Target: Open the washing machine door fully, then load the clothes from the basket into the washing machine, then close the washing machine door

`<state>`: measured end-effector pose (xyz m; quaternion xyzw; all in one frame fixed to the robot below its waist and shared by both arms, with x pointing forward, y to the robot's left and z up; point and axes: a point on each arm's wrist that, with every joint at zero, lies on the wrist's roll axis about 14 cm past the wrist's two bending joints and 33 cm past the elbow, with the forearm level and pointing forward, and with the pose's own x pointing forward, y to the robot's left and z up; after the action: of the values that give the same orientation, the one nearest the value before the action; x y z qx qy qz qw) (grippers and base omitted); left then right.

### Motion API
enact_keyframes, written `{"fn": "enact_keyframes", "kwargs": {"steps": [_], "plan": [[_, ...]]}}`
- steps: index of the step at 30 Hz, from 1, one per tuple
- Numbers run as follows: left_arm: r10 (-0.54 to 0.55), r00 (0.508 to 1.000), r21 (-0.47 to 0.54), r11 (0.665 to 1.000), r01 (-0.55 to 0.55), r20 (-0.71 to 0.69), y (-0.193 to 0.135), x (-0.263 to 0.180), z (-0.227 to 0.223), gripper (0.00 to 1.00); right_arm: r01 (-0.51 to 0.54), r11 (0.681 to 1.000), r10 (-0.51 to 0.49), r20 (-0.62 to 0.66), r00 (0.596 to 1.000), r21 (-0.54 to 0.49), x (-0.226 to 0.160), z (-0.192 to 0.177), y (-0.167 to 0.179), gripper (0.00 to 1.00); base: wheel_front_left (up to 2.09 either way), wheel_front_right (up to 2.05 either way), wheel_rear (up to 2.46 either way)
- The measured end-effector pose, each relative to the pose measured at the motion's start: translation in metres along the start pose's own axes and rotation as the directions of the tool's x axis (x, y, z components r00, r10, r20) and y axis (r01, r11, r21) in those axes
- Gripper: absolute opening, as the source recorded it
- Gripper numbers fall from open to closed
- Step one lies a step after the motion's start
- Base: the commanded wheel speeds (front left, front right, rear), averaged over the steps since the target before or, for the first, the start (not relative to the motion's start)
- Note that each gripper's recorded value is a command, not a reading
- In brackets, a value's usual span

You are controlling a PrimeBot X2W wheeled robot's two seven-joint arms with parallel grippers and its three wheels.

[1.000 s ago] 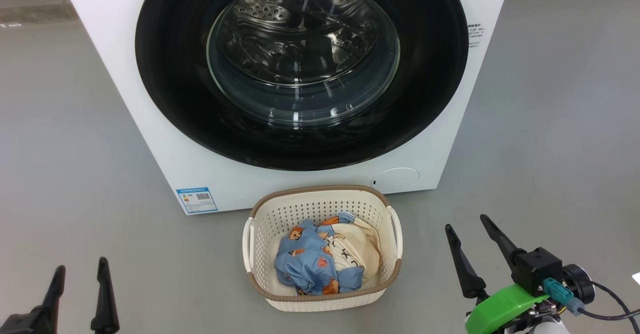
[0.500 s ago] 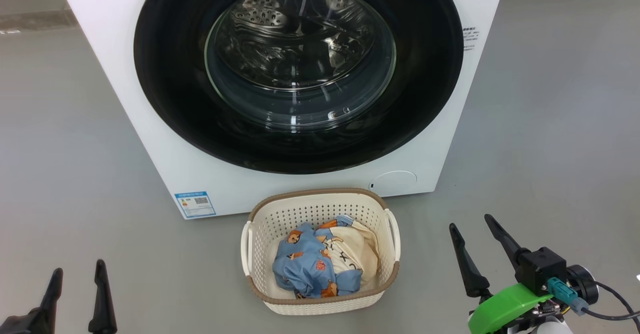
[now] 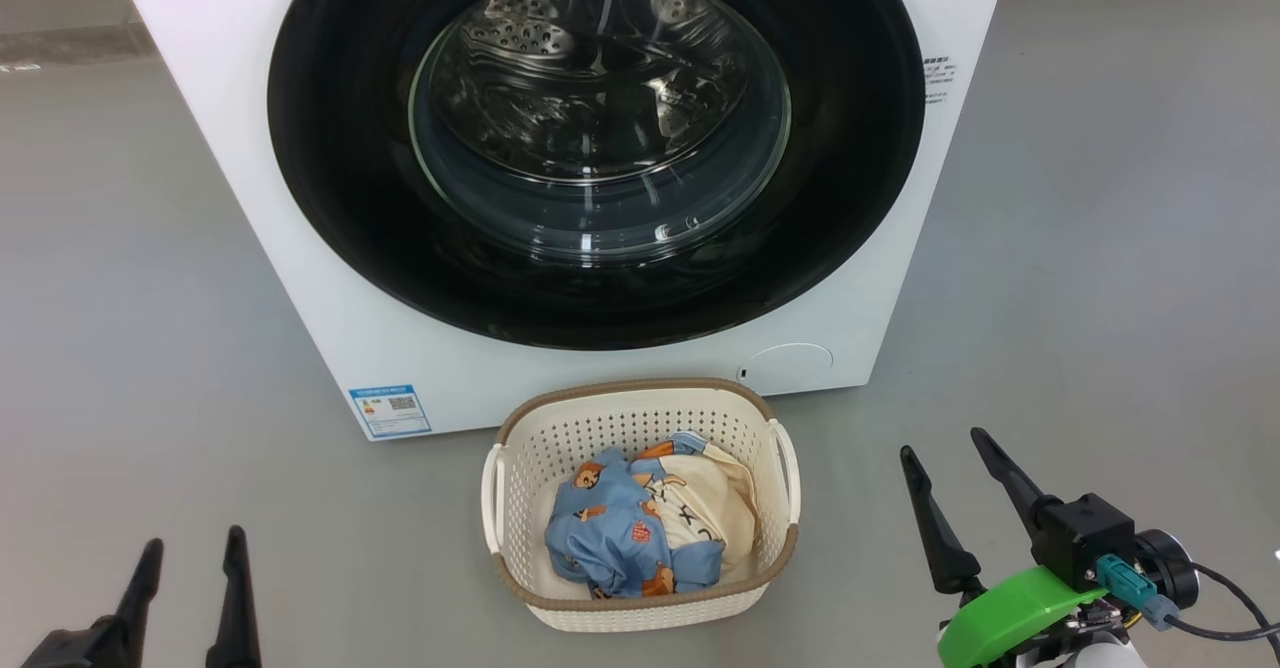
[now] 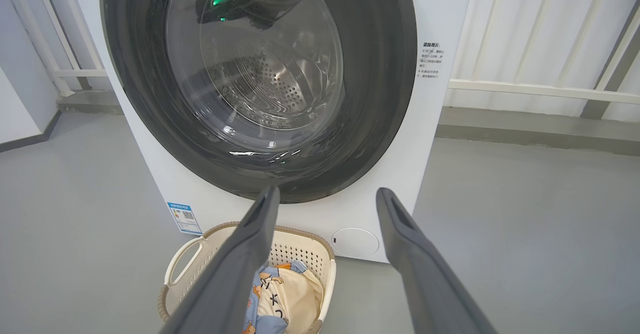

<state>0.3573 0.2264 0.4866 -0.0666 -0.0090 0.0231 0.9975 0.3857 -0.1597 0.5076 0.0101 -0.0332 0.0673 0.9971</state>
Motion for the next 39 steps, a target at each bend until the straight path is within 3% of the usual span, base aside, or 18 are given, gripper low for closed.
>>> {"fn": "enact_keyframes", "kwargs": {"steps": [39], "plan": [[-0.009, 0.999, -0.017, 1.0, 0.008, -0.035, -0.0001, -0.0046, -0.0106, 1.0, 0.025, 1.0, -0.025, 0.001, 1.0, -0.004, -0.0004, 0.0003, -0.0078, 1.0, 0.0, 0.0, 0.0]]}}
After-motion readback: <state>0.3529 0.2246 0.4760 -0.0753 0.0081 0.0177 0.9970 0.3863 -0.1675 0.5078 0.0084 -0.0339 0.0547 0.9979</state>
